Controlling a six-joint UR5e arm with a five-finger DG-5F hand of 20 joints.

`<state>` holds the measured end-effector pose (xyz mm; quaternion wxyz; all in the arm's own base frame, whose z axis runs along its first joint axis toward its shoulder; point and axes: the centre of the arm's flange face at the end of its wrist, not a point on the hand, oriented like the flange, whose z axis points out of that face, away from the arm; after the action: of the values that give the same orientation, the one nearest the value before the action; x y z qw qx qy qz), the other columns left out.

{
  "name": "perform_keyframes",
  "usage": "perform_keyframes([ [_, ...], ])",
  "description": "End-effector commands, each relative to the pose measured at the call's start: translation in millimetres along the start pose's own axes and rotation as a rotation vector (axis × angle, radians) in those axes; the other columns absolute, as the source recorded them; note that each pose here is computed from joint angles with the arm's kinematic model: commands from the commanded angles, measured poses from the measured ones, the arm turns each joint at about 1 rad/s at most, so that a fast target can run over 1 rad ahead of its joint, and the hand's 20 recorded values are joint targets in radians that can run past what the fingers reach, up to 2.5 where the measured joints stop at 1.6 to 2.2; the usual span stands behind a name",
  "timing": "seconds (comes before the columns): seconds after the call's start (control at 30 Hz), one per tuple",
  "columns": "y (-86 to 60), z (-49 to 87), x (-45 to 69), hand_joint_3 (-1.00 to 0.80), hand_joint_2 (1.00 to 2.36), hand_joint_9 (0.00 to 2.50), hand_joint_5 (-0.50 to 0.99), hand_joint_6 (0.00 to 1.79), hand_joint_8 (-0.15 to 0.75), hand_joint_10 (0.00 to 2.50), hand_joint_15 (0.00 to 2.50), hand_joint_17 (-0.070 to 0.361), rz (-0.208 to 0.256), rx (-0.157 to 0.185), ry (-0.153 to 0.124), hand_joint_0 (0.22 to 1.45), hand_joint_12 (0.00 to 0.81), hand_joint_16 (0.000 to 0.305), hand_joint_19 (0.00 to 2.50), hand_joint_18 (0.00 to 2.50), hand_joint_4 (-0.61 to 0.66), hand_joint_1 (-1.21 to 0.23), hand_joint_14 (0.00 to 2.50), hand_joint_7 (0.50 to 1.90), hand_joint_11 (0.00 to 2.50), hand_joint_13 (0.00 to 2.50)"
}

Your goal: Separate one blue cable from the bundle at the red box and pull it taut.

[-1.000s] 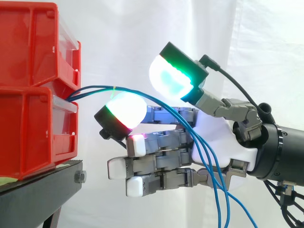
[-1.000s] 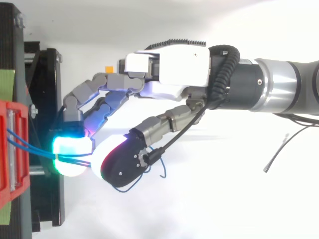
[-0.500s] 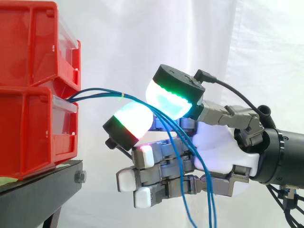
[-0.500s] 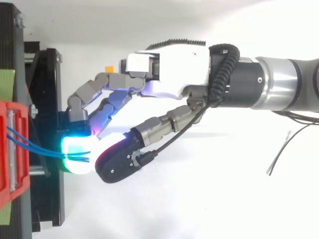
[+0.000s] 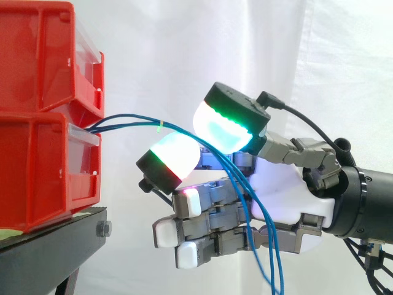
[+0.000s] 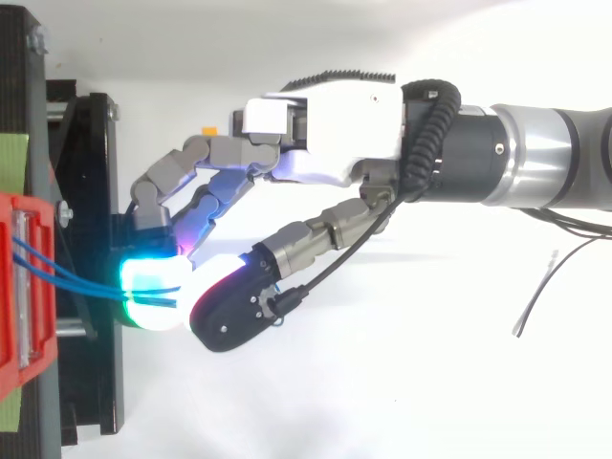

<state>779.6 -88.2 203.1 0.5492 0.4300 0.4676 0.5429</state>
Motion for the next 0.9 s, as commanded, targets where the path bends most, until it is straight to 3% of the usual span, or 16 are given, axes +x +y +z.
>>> perform_keyframes([
  [0.0, -0.4, -0.6, -1.9, -0.43, 1.0, 0.84, -0.17, 0.9, 0.315, 0.02, 0.56, 0.103, 0.0, 0.002, 0.002, 0.56, 0.355, 0.046, 0.6, 0.67, 0.14, -0.69, 0.02, 1.12, 0.93, 0.76],
  [0.17, -1.1, -1.6, -4.2, -0.5, 1.0, 0.86, -0.16, 0.89, 0.32, 0.02, 0.56, 0.103, -0.001, 0.009, -0.001, 0.56, 0.356, 0.046, 0.6, 0.67, 0.15, -0.69, 0.02, 1.14, 0.95, 0.76],
  [0.37, -0.8, -1.2, -4.4, -0.5, 1.0, 0.86, -0.16, 0.9, 0.312, 0.02, 0.56, 0.096, -0.002, 0.006, -0.002, 0.59, 0.348, 0.043, 0.6, 0.69, 0.15, -0.83, 0.02, 1.15, 0.96, 0.76],
  [0.5, 1.3, 1.0, -1.2, -0.29, 1.02, 0.87, -0.16, 0.91, 0.312, 0.02, 0.56, 0.093, -0.006, -0.001, -0.001, 0.64, 0.341, 0.041, 0.6, 0.72, 0.08, -0.83, 0.02, 1.25, 0.97, 0.78],
  [0.63, 0.2, 0.0, -1.3, -0.23, 1.02, 0.88, -0.16, 0.93, 0.311, 0.02, 0.57, 0.092, -0.009, 0.006, -0.002, 0.67, 0.343, 0.041, 0.6, 0.74, 0.04, -0.85, 0.02, 1.27, 0.97, 0.79],
  [0.77, 0.2, 0.0, -1.3, -0.31, 1.02, 0.88, -0.17, 0.93, 0.311, 0.02, 0.58, 0.092, -0.012, 0.006, -0.002, 0.68, 0.344, 0.041, 0.62, 0.75, 0.04, -0.87, 0.02, 1.18, 0.97, 0.79],
  [0.83, 0.3, 0.2, -1.3, -0.49, 1.0, 0.87, -0.16, 0.93, 0.306, 0.02, 0.57, 0.092, -0.014, 0.004, -0.003, 0.68, 0.343, 0.041, 0.62, 0.75, 0.1, -0.9, 0.02, 1.16, 0.97, 0.79],
  [0.87, 0.8, 0.5, -1.3, -0.5, 1.0, 0.87, -0.16, 0.92, 0.307, 0.02, 0.58, 0.092, -0.014, 0.004, -0.003, 0.68, 0.344, 0.041, 0.63, 0.75, 0.11, -0.89, 0.02, 1.16, 0.96, 0.79],
])
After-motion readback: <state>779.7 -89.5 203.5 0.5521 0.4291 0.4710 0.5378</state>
